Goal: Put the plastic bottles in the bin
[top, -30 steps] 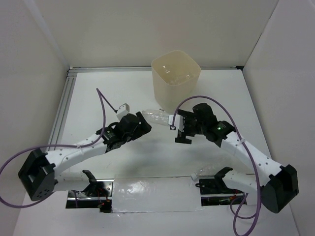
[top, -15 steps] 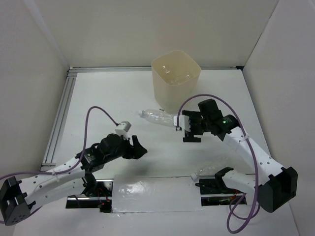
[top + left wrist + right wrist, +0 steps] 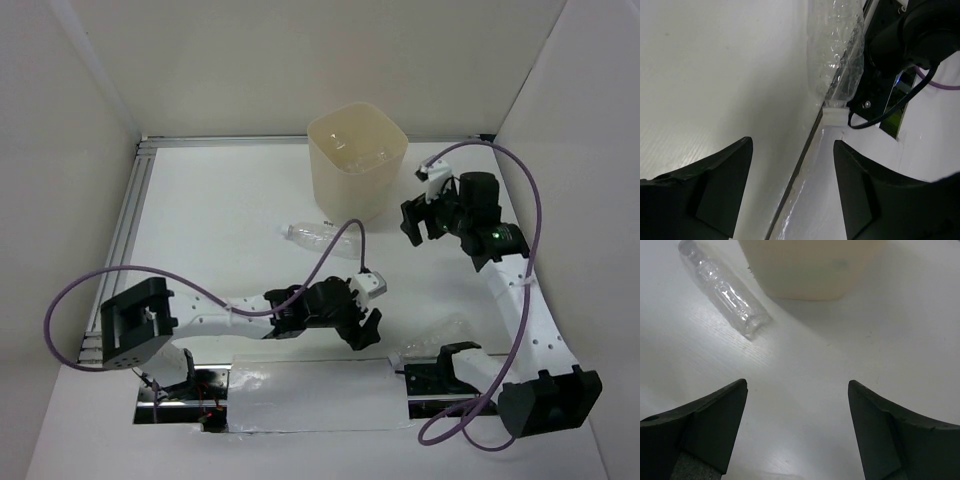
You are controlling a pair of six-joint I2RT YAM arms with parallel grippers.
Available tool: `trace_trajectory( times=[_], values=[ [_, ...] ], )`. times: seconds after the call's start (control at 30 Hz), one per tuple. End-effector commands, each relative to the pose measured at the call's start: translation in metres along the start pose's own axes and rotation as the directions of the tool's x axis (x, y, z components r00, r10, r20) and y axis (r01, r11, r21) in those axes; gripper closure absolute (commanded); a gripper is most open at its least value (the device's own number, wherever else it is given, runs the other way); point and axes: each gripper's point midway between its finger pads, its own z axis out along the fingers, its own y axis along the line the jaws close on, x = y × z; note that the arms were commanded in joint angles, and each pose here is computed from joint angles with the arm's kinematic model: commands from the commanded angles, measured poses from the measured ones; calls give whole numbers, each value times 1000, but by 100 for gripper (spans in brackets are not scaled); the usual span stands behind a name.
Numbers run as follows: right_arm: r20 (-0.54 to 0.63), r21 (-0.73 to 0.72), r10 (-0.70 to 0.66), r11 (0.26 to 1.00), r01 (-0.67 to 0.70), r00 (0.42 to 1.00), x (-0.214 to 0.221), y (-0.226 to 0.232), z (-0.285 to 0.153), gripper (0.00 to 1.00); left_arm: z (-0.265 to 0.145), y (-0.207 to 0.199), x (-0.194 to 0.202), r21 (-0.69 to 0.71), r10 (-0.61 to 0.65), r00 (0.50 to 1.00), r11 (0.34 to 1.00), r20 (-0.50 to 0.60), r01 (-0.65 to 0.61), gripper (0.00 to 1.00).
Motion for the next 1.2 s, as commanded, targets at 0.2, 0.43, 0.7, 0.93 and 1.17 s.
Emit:
trace_trajectory(
  times=[0.2, 0.43, 0.7, 0.93, 1.17],
  values=[
    [132, 49, 202, 977, -210, 970, -21, -21, -49, 2, 53, -48, -43, 105, 103, 992, 988, 78, -111, 12],
    [151, 61, 254, 962, -265, 955, -15, -30, -58, 1, 79, -62, -47, 153, 127, 990, 979, 57, -134, 11],
    [178, 23, 310, 947, -319, 934, -16, -26, -65, 1, 110, -61, -29, 159, 153, 988, 976, -4, -151, 11],
    [193, 18, 330, 940, -339, 924, -7, -17, -68, 1, 127, -70, -6, 186, 186, 981, 968, -63, -172, 12],
    [229, 0, 333, 940, -342, 915, -14, -11, -74, 0, 147, -60, 18, 90, 226, 967, 972, -118, -216, 19]
  ],
)
